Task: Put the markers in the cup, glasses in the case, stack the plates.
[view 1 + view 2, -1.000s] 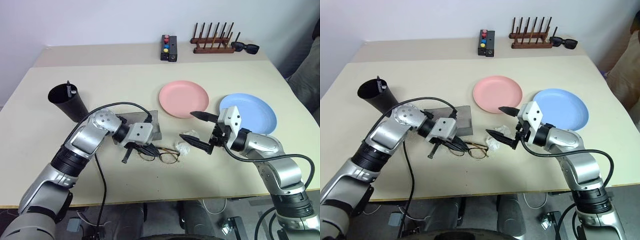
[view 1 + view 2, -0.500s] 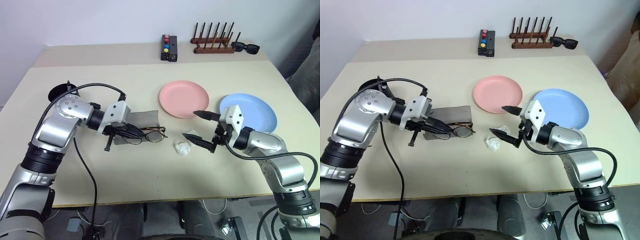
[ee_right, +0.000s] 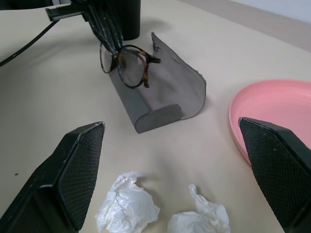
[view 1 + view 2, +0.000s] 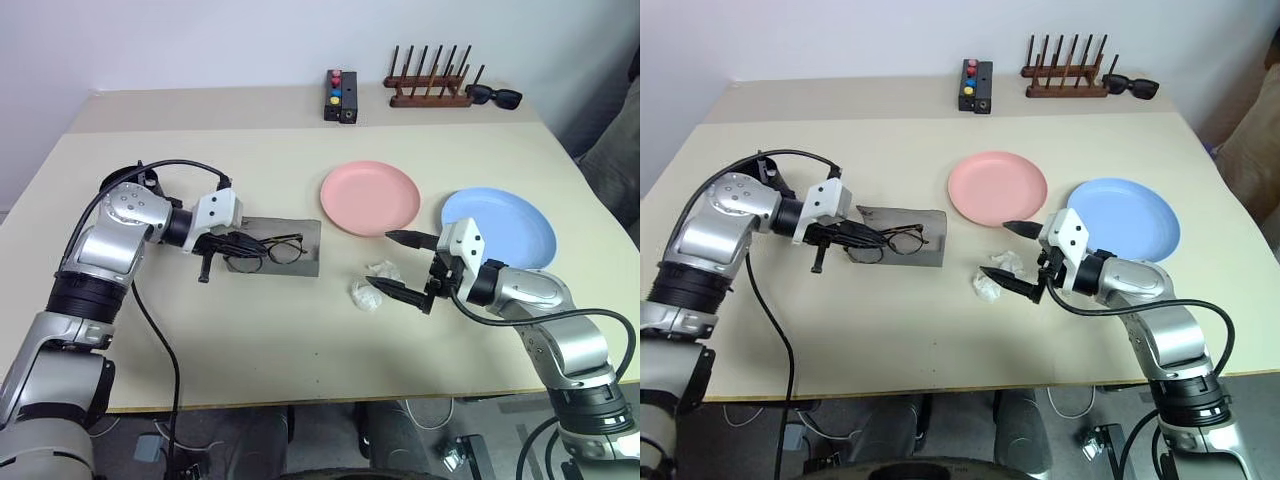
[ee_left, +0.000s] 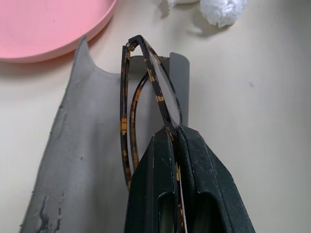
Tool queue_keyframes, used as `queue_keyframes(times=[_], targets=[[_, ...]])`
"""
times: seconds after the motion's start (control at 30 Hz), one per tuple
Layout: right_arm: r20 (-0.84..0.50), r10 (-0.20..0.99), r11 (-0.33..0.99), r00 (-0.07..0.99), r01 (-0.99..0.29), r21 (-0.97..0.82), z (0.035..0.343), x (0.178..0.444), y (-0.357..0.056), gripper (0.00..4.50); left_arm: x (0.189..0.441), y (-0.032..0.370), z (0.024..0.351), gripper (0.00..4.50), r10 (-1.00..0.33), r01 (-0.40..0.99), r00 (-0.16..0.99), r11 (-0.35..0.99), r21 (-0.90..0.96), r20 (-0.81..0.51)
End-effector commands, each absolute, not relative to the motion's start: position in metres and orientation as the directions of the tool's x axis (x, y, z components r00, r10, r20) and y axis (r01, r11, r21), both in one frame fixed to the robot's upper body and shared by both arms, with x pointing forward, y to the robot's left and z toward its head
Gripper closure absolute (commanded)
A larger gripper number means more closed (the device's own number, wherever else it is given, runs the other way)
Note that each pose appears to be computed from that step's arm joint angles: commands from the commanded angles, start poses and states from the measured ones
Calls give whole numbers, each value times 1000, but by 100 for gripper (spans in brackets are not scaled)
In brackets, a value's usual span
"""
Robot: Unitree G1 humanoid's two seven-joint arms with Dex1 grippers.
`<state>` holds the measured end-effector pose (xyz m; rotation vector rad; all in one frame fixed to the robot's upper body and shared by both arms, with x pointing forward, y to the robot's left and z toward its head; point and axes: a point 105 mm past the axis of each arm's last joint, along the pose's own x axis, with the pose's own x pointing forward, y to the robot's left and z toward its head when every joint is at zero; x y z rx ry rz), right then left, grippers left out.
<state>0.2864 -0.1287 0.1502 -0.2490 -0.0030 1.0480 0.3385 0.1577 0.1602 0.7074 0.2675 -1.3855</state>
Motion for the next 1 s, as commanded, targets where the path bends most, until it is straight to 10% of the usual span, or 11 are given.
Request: queue_keyframes(times=[0.03, 0.4, 1.0], targets=[[-82, 867, 461, 491, -854, -239, 161, 282, -124, 0, 341, 151, 176, 447, -828, 949, 186, 11, 317, -530], [-80, 865, 467, 496, -852, -235, 160, 281, -123, 0, 340, 144, 212, 447, -852, 915, 191, -25, 403, -487], [-77, 865, 467, 496, -852, -235, 161, 281, -121, 0, 361, 143, 158, 447, -724, 916, 164, -141, 377, -670]])
